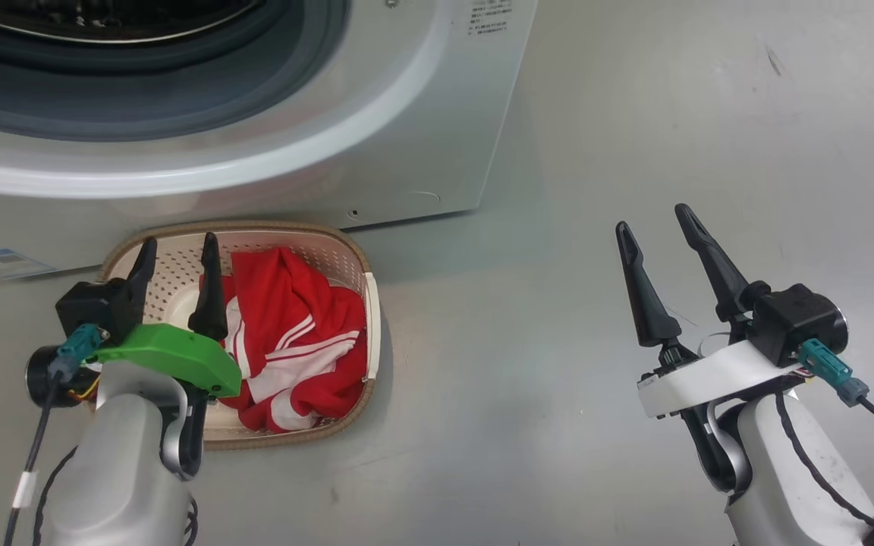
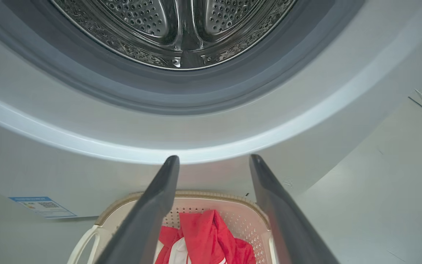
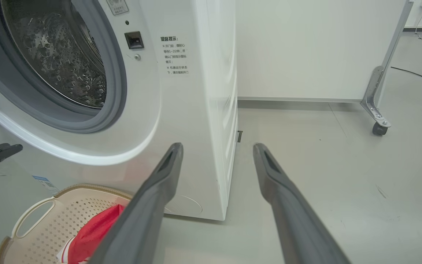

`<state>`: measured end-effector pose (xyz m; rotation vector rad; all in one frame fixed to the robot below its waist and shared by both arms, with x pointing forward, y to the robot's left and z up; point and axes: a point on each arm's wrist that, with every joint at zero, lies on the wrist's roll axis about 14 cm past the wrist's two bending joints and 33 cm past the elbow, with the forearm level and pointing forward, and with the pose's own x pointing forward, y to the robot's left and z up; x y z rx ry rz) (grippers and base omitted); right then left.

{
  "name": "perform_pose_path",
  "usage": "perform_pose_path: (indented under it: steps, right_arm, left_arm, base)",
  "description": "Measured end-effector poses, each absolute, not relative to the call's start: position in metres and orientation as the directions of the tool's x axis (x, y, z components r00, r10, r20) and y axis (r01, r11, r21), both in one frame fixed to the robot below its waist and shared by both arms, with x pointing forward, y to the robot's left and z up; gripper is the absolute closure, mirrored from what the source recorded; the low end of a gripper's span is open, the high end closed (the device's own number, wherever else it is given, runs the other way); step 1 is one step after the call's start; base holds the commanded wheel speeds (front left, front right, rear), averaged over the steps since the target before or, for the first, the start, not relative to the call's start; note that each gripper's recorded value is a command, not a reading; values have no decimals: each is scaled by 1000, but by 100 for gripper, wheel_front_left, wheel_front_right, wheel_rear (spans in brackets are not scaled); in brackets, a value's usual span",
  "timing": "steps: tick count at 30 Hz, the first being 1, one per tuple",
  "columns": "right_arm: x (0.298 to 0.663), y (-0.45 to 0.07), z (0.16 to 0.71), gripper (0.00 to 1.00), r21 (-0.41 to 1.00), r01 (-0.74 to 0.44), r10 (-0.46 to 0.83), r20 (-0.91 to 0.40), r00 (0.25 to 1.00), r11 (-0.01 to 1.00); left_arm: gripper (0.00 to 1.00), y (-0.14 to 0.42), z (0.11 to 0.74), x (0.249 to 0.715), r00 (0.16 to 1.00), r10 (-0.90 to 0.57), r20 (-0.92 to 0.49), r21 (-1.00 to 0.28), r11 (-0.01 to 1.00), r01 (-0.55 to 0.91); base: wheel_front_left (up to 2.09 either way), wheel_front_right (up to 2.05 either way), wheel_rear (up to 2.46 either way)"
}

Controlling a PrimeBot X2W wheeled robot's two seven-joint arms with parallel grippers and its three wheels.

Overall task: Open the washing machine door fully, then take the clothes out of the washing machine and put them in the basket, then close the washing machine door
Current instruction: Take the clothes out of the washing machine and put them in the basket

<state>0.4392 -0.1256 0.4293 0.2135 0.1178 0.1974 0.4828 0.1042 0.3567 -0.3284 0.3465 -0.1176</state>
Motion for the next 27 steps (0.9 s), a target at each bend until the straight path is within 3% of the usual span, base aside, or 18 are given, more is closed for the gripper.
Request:
perform_pose_path:
  steps: [14, 27]
  right_arm:
    - [414, -120, 455, 0, 216, -198, 214, -52, 976, 956]
    - [379, -118, 474, 0, 210, -197, 205, -14, 979, 958]
  left_arm:
    - [0, 127, 433, 453, 985, -114, -131, -269, 960, 75]
    - [0, 137, 465, 398, 996, -65, -59, -222, 974, 51]
  base:
    - [0, 0, 0]
    - [0, 0, 0]
